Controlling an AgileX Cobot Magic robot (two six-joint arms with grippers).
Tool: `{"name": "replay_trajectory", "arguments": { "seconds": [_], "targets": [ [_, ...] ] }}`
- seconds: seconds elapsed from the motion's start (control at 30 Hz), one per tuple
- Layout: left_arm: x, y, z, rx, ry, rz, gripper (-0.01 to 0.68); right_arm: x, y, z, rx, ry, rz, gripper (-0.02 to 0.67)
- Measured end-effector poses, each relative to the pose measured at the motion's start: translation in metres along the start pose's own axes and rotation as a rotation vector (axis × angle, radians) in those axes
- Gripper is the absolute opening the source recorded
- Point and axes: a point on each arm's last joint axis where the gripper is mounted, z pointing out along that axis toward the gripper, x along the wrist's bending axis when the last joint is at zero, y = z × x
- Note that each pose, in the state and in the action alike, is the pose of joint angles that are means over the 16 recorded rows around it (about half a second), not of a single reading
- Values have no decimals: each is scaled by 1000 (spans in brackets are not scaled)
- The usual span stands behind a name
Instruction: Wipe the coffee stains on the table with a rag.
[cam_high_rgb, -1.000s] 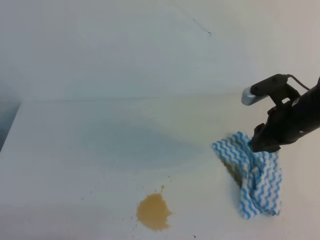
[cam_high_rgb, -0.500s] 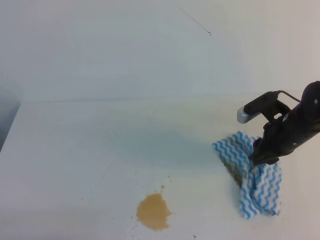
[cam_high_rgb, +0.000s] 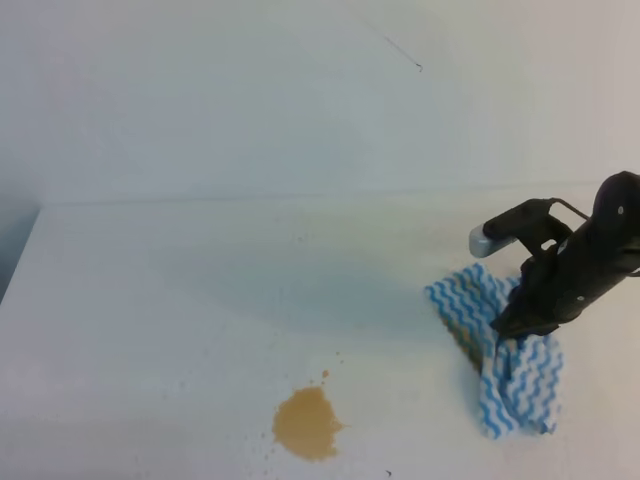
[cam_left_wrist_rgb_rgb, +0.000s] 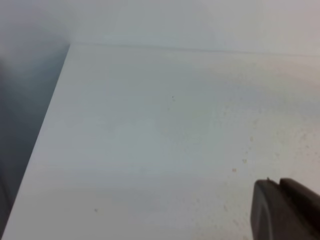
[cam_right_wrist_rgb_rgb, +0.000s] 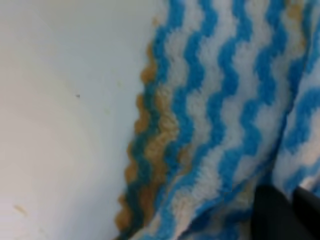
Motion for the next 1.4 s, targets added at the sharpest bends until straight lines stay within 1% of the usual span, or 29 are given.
{"name": "replay_trajectory", "arguments": {
  "seconds": [0.1, 0.2, 0.33, 0.6, 0.73, 0.83, 0.97, 1.1, 1.27, 1.4],
  "targets": [
    [0, 0, 0, 0, 0, 0, -4, 13, 4, 2, -6, 29, -2, 6],
    [0, 0, 0, 0, 0, 0, -4, 33, 9, 4, -17, 61, -17, -1],
    [0, 0, 0, 0, 0, 0, -4, 66, 16, 6, -37, 106, -57, -1],
    [0, 0, 0, 0, 0, 0, -4, 141, 23, 9, -89, 183, -176, -1],
    [0, 0, 0, 0, 0, 0, -4, 170, 24, 7, -117, 222, -213, -1],
    [0, 0, 0, 0, 0, 0, -4, 187, 23, 6, -130, 251, -236, -1],
    [0, 0, 0, 0, 0, 0, -4, 202, 22, 6, -140, 282, -252, -2],
    [0, 0, 0, 0, 0, 0, -4, 211, 20, 9, -128, 309, -253, -2],
    [0, 0, 0, 0, 0, -1, -4, 215, 15, 18, -91, 328, -257, -2],
    [0, 0, 0, 0, 0, -2, -4, 213, 12, 28, -74, 307, -259, -1]
  ]
}}
